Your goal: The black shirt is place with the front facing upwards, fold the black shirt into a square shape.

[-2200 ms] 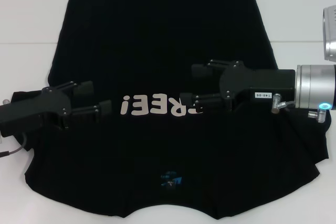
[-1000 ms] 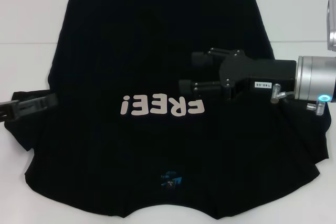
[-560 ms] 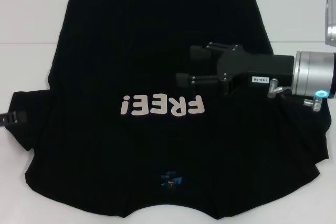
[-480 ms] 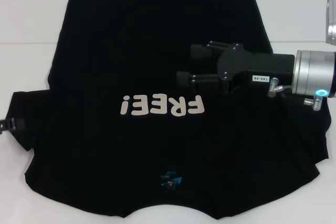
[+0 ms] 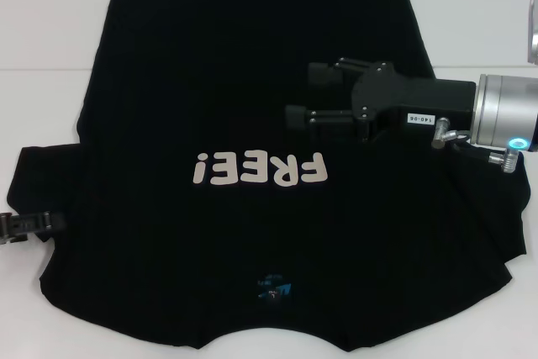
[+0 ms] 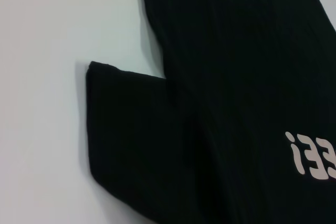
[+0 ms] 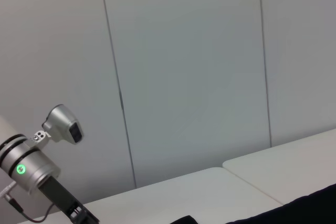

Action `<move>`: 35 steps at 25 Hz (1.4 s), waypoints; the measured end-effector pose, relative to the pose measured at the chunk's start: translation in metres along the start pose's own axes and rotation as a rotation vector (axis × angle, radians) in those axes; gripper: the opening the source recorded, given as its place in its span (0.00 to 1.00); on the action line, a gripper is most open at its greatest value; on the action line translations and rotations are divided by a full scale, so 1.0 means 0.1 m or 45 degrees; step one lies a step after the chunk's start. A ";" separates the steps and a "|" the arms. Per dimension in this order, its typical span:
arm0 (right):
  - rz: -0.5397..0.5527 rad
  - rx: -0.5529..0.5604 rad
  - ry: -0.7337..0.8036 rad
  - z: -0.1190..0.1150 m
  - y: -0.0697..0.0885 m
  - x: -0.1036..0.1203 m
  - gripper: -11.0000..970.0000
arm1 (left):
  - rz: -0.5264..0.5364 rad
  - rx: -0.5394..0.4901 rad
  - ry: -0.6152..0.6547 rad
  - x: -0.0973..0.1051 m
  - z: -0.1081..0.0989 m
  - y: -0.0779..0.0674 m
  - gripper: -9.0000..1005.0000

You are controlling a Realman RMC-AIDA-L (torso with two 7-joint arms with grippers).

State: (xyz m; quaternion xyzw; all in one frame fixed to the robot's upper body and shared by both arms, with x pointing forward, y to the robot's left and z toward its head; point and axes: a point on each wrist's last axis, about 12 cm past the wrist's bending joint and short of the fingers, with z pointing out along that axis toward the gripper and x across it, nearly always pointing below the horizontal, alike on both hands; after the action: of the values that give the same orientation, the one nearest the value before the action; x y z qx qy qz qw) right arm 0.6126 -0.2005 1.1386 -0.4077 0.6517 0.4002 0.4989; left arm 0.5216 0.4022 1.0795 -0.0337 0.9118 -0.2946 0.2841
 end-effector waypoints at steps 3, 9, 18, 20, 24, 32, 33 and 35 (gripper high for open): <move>0.000 0.001 0.000 0.00 0.00 0.00 0.95 | 0.012 -0.004 0.012 -0.02 0.07 -0.02 0.80; 0.006 0.011 -0.006 -0.02 -0.01 0.01 0.95 | 0.018 -0.004 0.016 -0.04 0.10 -0.04 0.79; 0.009 0.019 -0.011 -0.04 0.00 0.03 0.95 | 0.042 -0.006 0.005 -0.09 0.13 -0.07 0.78; 0.010 0.018 -0.012 -0.04 0.00 0.03 0.95 | 0.051 -0.021 -0.006 -0.11 0.15 -0.07 0.77; 0.010 0.018 -0.012 -0.04 0.00 0.03 0.95 | 0.072 -0.044 -0.004 -0.13 0.20 -0.09 0.77; 0.009 0.018 -0.012 -0.03 0.00 0.04 0.94 | 0.060 -0.064 -0.034 -0.16 0.18 -0.07 0.44; 0.009 0.018 -0.012 -0.03 0.00 0.04 0.94 | 0.058 -0.064 -0.037 -0.16 0.18 -0.06 0.40; 0.010 0.019 -0.013 -0.04 0.00 0.04 0.94 | 0.058 -0.065 -0.038 -0.16 0.17 -0.06 0.32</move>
State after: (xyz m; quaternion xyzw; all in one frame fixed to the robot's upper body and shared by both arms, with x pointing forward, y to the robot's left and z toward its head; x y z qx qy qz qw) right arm 0.6105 -0.2042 1.1356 -0.3992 0.6538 0.3993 0.5038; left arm 0.5439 0.3919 1.0795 -0.0247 0.9152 -0.2641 0.3035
